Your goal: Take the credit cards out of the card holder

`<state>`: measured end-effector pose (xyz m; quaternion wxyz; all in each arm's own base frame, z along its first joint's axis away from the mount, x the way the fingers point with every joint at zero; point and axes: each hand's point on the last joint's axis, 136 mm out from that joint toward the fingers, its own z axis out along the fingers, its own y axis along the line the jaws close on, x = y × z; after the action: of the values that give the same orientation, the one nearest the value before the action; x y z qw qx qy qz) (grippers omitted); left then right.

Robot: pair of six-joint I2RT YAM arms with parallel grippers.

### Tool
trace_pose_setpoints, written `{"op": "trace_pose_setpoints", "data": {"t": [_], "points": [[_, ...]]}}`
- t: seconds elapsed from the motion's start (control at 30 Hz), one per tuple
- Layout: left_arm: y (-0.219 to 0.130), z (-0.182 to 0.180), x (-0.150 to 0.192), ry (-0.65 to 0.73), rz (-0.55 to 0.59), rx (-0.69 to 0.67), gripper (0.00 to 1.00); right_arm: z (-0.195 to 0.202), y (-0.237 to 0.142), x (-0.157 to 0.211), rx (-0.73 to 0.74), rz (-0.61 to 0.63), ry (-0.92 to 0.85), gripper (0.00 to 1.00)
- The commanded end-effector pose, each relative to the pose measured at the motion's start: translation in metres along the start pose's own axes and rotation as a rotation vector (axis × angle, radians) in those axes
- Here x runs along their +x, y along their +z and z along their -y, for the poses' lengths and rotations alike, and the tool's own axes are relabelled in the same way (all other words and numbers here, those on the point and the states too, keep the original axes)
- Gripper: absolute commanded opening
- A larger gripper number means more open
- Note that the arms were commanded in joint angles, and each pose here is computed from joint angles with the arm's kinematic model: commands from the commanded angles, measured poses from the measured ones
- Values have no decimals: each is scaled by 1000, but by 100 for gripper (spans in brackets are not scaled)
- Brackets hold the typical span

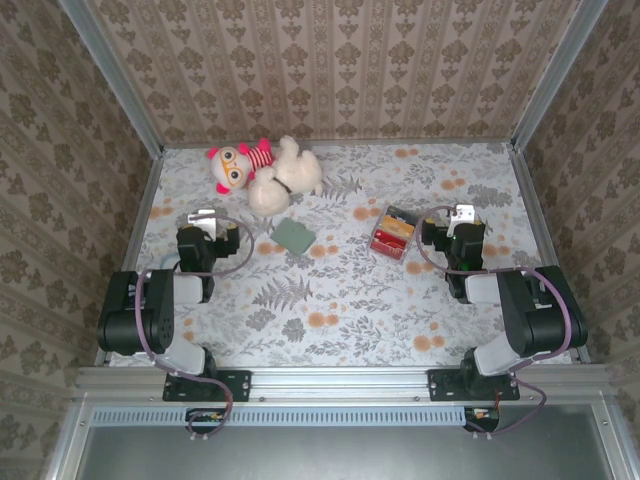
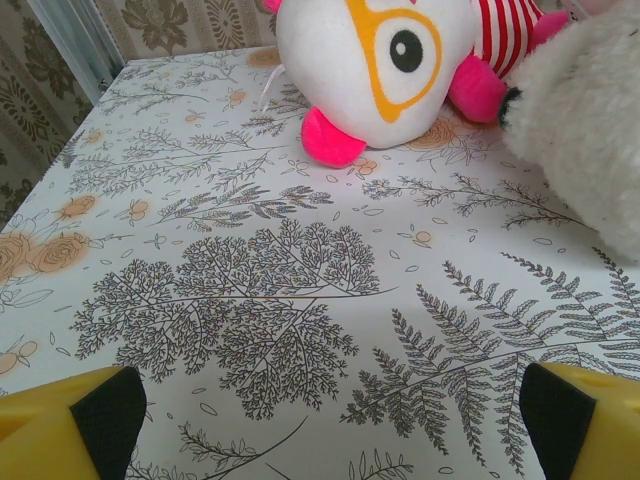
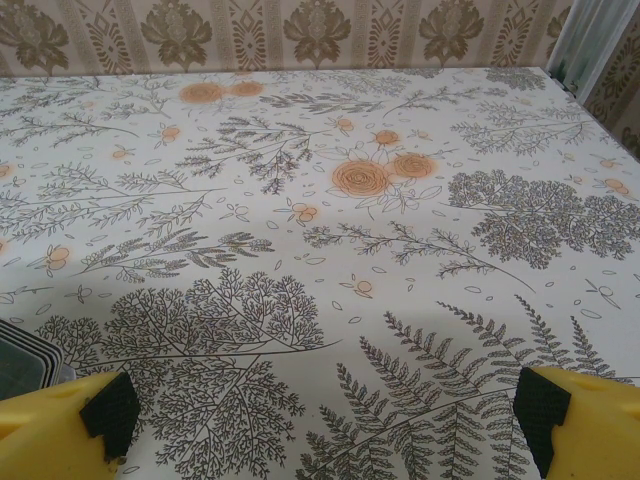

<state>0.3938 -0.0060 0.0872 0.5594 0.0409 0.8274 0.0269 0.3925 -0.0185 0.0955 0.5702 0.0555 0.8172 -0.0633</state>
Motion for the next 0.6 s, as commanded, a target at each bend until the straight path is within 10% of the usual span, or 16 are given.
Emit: {"op": "trace_pose_setpoints", "data": {"t": [0.0,0.57], "points": [[4,-1,-8,3,16,7,100,0,2,-5,-7,16,27,100],[-35,-30,-31,-138,-55,-169,100,27,-46,-54,109,21,112,100]]}}
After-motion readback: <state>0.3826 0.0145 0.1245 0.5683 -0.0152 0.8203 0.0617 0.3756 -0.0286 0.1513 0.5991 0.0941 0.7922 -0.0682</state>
